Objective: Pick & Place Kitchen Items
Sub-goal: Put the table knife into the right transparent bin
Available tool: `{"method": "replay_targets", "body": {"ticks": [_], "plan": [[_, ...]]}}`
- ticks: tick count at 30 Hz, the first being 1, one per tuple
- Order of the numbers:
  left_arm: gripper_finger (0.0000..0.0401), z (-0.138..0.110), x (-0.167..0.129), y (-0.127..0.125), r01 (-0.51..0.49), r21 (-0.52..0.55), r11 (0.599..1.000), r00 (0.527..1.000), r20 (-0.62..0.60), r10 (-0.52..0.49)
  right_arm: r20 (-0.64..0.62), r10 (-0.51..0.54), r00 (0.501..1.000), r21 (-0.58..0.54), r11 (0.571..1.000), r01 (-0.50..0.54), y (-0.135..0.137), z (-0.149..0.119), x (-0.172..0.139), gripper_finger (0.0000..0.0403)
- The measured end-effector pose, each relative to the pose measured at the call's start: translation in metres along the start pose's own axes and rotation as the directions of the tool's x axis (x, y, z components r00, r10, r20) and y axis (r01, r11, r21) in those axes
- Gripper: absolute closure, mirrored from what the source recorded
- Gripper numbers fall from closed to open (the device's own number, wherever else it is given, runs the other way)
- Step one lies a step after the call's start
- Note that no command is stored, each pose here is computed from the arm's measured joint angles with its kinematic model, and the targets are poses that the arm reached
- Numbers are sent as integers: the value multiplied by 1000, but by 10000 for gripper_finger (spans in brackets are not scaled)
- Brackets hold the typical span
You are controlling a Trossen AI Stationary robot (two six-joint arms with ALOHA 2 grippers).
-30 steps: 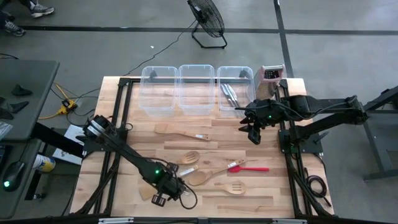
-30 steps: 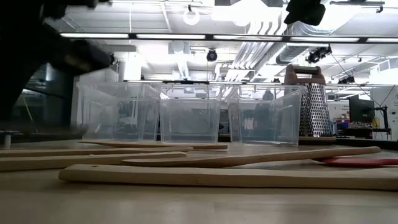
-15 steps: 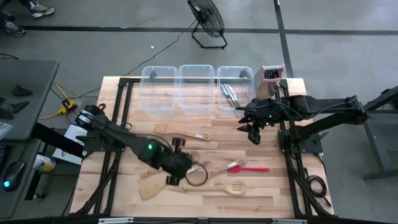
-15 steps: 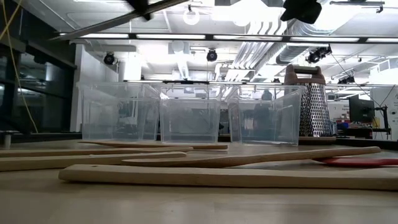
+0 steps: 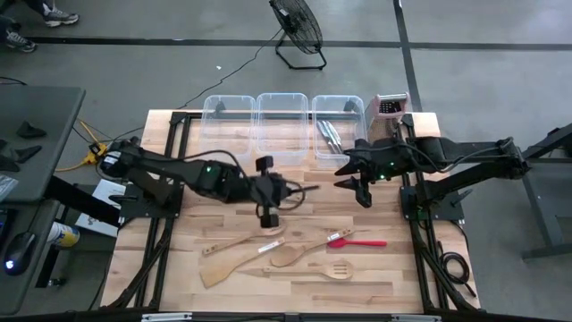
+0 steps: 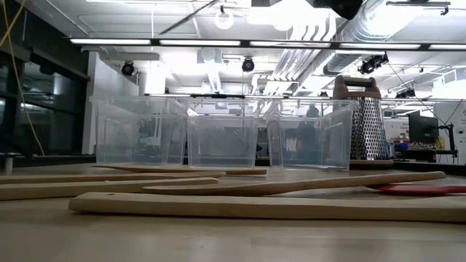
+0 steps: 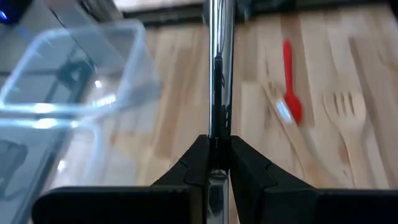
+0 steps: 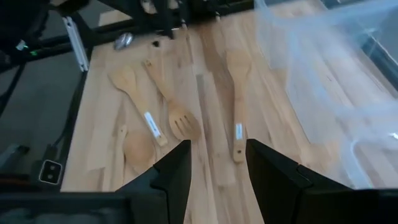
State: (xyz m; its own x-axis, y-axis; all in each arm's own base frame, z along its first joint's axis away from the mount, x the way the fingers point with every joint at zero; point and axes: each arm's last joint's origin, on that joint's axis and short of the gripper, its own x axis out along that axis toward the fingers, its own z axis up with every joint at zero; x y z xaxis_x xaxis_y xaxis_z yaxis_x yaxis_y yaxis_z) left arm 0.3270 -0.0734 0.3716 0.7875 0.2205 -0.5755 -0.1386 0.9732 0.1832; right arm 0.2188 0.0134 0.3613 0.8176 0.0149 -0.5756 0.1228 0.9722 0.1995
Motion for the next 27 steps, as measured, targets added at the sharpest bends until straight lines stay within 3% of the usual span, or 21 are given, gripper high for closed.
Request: {"method": "replay_targets", "body": {"ticks": [6, 12, 23, 27], "plan": [[366, 15, 5, 15, -24, -42, 999, 992, 124, 29, 82, 42, 996, -33, 999, -40, 3, 8, 0, 256], [366, 25, 7, 27, -47, -99, 994, 976, 209, 67, 259, 129, 957, -96, 990, -108, 9, 26, -4, 256], [366, 40, 5, 36, -58, -125, 991, 930, 353, 99, 411, 120, 904, -144, 987, -66, 11, 41, -6, 255], [366, 42, 5, 37, -60, -133, 989, 924, 367, 105, 455, 127, 882, -145, 987, -67, 12, 46, -2, 234]]}}
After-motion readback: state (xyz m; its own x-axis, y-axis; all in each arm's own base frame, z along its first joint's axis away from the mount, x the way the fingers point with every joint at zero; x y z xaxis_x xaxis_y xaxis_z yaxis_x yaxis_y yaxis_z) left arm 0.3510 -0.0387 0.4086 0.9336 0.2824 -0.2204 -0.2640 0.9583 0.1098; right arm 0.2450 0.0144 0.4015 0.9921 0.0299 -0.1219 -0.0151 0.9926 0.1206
